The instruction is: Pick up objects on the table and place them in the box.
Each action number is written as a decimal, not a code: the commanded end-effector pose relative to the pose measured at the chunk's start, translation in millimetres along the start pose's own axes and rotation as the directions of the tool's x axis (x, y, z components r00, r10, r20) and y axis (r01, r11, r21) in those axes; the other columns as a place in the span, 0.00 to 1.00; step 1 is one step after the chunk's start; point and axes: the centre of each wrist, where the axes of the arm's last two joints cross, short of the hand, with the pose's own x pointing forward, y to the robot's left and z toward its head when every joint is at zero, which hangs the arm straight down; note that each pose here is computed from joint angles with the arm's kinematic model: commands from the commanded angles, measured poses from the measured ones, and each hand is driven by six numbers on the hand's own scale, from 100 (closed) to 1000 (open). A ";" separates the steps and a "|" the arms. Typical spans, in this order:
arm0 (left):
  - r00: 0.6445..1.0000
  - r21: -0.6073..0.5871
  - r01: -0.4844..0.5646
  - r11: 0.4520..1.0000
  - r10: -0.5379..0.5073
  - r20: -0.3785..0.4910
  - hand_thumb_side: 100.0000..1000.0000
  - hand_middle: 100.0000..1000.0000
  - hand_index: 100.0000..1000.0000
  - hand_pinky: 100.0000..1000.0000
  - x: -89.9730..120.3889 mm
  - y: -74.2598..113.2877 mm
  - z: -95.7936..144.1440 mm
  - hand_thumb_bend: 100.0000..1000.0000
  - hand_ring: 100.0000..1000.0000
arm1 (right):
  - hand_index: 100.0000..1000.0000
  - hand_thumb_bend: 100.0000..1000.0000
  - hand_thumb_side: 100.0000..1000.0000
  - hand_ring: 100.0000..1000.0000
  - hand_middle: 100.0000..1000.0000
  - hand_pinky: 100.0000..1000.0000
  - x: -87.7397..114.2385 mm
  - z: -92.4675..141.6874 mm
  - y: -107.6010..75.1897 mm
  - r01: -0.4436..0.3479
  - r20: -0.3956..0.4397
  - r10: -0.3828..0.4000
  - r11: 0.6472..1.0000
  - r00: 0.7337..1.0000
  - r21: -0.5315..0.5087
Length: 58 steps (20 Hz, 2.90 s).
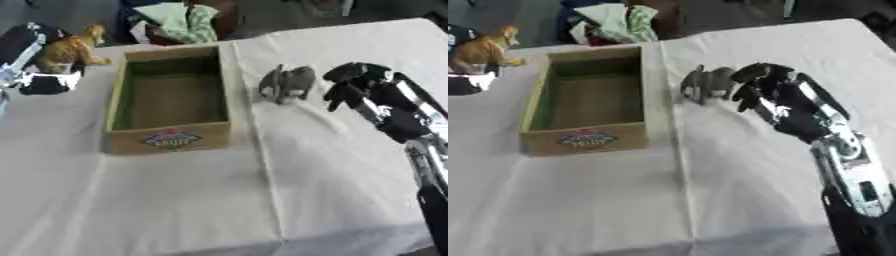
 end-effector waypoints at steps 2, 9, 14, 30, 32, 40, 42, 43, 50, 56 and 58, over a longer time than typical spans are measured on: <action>0.996 -0.014 0.012 1.000 -0.011 0.083 0.11 0.36 0.61 0.54 23.9 1.5 -20.3 0.00 0.48 | 0.65 0.18 0.34 0.55 0.66 0.45 7.5 -4.1 -2.6 -0.014 0.026 0.013 1.000 1.000 0.018; 0.990 -0.099 0.009 0.995 0.005 0.141 0.11 0.38 0.62 0.55 42.6 -32.3 -32.5 0.00 0.49 | 0.65 0.18 0.34 0.55 0.66 0.45 7.8 -6.4 -1.1 -0.010 0.035 0.009 0.999 0.999 0.030; 0.985 -0.157 0.007 0.988 0.019 0.169 0.11 0.39 0.63 0.56 48.2 -52.1 -32.4 0.00 0.51 | 0.65 0.18 0.34 0.55 0.66 0.45 7.9 -7.5 -0.3 -0.009 0.039 0.008 0.999 0.999 0.036; 0.990 -0.254 -0.026 0.967 0.061 0.130 0.80 0.70 0.83 0.68 35.6 -46.7 -15.9 0.52 0.70 | 0.65 0.18 0.35 0.55 0.67 0.45 7.1 -6.0 -1.5 -0.009 0.034 0.008 1.000 0.999 0.027; 0.990 -0.209 -0.051 0.977 0.078 0.120 0.84 0.71 0.83 0.68 34.6 -38.1 -13.6 0.51 0.71 | 0.65 0.18 0.35 0.55 0.67 0.45 7.5 -6.3 -2.7 -0.013 0.035 0.013 1.000 0.999 0.027; 0.916 0.117 -0.389 0.914 0.371 0.151 0.72 0.59 0.77 0.53 39.0 14.8 22.0 0.01 0.59 | 0.66 0.17 0.32 0.56 0.67 0.46 23.8 -19.0 -36.4 -0.161 0.076 0.156 0.985 0.985 0.063; 0.870 0.180 -0.489 0.853 0.464 0.167 0.70 0.57 0.76 0.51 41.8 23.6 36.4 0.00 0.57 | 0.68 0.19 0.31 0.58 0.69 0.48 29.0 -22.6 -50.6 -0.223 0.085 0.216 0.972 0.973 0.080; 0.845 0.209 -0.533 0.820 0.505 0.175 0.70 0.56 0.75 0.49 43.2 27.1 44.5 0.00 0.56 | 0.68 0.21 0.30 0.59 0.69 0.49 30.7 -23.9 -58.6 -0.259 0.086 0.251 0.962 0.964 0.091; 0.736 0.301 -0.675 0.673 0.645 0.208 0.71 0.55 0.75 0.48 56.5 34.1 98.5 0.00 0.54 | 0.76 0.40 0.32 0.74 0.78 0.63 16.8 -25.3 -115.2 -0.523 0.038 0.529 0.821 0.848 0.229; 0.679 0.330 -0.725 0.604 0.708 0.195 0.74 0.54 0.74 0.47 62.5 23.7 124.9 0.00 0.54 | 0.83 0.37 0.26 0.84 0.83 0.73 -16.4 -24.3 -149.5 -0.660 -0.021 0.713 0.660 0.701 0.360; 0.653 0.342 -0.744 0.574 0.733 0.190 0.74 0.54 0.74 0.47 63.3 19.2 129.7 0.00 0.54 | 0.83 0.41 0.35 0.84 0.84 0.74 -27.5 -24.2 -154.7 -0.695 -0.032 0.761 0.608 0.648 0.384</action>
